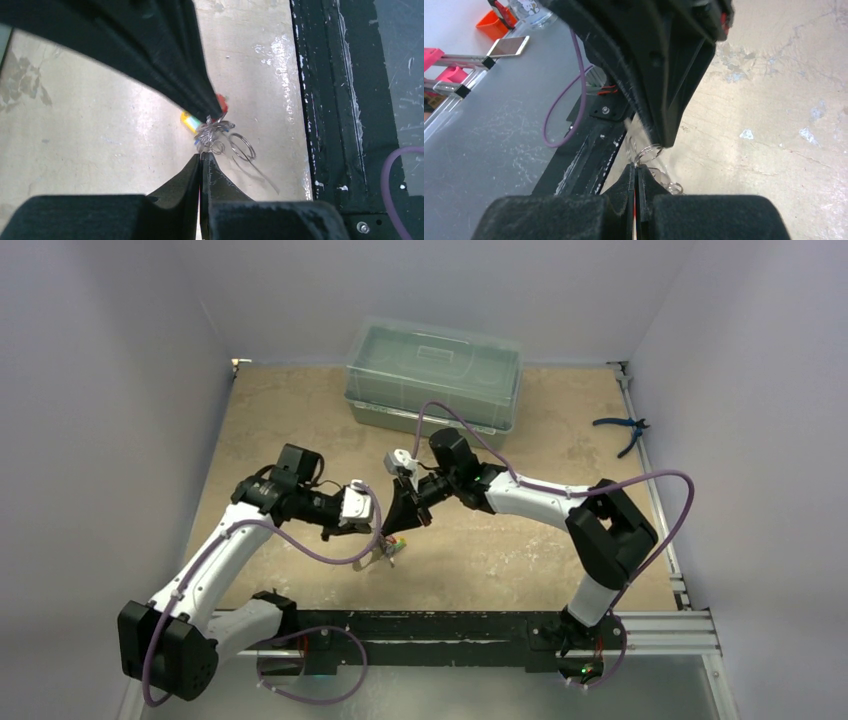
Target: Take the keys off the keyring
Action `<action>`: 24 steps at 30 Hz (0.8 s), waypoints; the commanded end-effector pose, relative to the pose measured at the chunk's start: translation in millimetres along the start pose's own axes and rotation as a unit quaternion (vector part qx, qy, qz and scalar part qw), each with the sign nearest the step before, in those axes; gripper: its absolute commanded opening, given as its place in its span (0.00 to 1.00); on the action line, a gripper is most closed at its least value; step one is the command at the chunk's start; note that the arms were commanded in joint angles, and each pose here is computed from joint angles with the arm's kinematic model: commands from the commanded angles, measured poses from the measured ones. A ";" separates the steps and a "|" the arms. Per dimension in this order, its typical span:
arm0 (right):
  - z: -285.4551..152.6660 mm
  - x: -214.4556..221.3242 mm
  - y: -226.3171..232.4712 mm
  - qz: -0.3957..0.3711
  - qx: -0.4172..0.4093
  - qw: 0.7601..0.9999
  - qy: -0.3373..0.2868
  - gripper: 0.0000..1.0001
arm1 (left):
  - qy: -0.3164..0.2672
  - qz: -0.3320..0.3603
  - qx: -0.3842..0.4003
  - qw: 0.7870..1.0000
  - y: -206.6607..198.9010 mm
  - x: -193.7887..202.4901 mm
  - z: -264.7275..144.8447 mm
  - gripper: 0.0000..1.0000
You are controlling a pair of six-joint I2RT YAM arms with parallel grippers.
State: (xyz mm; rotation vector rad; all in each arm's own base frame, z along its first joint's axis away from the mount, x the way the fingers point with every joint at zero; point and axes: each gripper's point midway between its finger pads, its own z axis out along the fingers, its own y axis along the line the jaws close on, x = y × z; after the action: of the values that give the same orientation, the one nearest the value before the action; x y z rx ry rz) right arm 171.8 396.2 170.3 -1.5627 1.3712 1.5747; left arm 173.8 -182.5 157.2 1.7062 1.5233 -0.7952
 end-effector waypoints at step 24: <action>-9.8 -9.4 9.6 -0.003 0.006 1.000 0.005 0.00 | -0.061 -0.068 0.023 0.996 -9.0 -10.4 -5.5 0.34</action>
State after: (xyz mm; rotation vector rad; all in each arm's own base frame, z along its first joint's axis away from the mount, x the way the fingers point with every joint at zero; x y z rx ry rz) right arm 164.6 381.0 147.0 -1.5819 1.4761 1.5567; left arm 166.6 -171.7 150.0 1.6300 1.5884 -0.9181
